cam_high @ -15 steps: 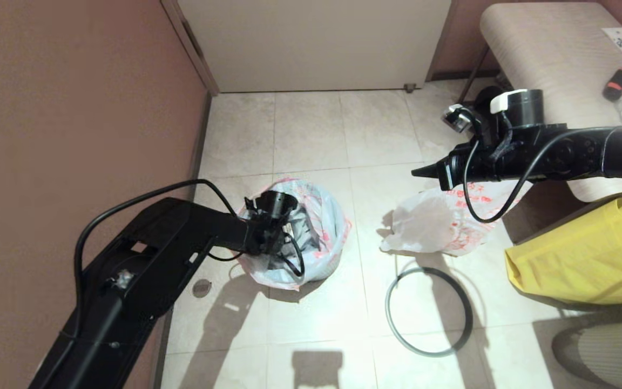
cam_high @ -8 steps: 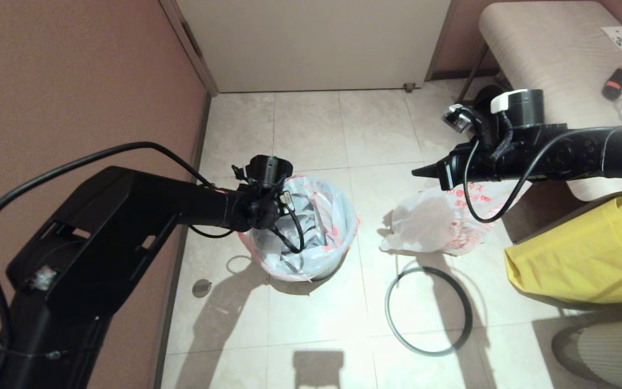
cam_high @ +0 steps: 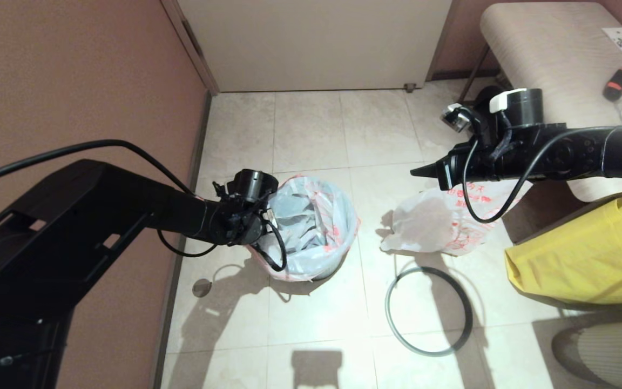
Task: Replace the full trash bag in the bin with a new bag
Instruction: Put the new garbage bag on the trash can
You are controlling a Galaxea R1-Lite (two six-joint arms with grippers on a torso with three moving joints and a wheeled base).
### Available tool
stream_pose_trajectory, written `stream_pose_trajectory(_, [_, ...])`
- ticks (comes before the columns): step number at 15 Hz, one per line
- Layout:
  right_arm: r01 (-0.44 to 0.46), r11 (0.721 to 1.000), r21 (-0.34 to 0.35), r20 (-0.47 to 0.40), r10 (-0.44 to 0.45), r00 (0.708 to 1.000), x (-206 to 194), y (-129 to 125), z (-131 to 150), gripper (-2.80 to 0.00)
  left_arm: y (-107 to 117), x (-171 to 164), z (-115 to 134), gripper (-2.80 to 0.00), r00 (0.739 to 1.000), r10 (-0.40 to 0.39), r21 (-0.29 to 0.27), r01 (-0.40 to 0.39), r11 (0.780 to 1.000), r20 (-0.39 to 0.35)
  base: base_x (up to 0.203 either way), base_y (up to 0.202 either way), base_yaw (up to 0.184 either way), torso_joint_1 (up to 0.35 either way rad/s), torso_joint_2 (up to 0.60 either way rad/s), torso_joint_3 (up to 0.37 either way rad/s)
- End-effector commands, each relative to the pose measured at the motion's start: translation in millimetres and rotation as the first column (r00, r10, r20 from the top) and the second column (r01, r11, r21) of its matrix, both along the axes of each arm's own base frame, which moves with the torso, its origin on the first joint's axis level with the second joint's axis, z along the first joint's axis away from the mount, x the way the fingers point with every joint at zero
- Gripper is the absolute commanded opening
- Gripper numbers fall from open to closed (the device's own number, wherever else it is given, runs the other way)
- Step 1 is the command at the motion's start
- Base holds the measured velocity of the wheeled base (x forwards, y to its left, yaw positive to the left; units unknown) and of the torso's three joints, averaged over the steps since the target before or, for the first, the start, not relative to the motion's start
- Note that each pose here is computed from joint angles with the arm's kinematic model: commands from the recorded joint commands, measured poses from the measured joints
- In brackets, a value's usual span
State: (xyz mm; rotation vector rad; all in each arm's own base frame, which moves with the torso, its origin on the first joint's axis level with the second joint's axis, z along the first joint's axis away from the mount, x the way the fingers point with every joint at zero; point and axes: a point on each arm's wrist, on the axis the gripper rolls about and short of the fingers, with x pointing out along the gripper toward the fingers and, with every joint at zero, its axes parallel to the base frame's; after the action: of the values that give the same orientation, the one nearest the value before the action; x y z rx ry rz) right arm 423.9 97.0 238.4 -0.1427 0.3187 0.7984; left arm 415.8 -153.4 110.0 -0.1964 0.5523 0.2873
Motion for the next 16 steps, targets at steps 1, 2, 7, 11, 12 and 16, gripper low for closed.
stream_pose_trajectory(1, [-0.003, 1.000, 0.000, 0.000, 0.003, 1.000, 0, 0, 0, -2.80, 5, -4, -3, -2.80, 1.000, 0.019, 0.010, -0.019, 1.000, -0.017, 0.000, 0.000, 0.000, 0.000, 0.00, 0.000])
stream_pose_trajectory(2, [-0.003, 1.000, 0.000, 0.000, 0.003, 1.000, 0, 0, 0, -2.80, 6, -5, -6, -2.80, 0.999, 0.028, 0.016, -0.027, 0.999, -0.024, 0.000, 0.000, 0.000, 0.000, 0.00, 0.000])
stream_pose_trajectory(7, [-0.003, 1.000, -0.001, -0.003, 0.003, 1.000, 1, 0, -2, -2.80, 13, -2, -44, -2.80, 0.992, 0.070, 0.076, -0.062, 0.995, -0.105, 0.000, 0.000, 0.000, 0.000, 0.00, 0.000])
stream_pose_trajectory(11, [-0.003, 1.000, -0.001, -0.002, 0.003, 1.000, 0, 0, -1, -2.80, 17, 9, -67, -2.80, 0.989, 0.120, 0.045, -0.116, 0.992, -0.091, 0.000, 0.000, 0.000, 0.000, 0.00, 0.000])
stream_pose_trajectory(12, [-0.003, 1.000, -0.001, -0.002, 0.003, 1.000, 0, 0, -1, -2.80, 18, 13, -75, -2.80, 0.989, 0.135, 0.019, -0.134, 0.991, -0.067, 0.000, 0.000, 0.000, 0.000, 0.00, 0.000])
stream_pose_trajectory(16, [-0.003, 1.000, -0.001, -0.002, 0.003, 1.000, 0, 0, -1, -2.80, 17, 13, -57, -2.80, 0.992, 0.129, -0.020, -0.129, 0.991, -0.004, 0.000, 0.000, 0.000, 0.000, 0.00, 0.000])
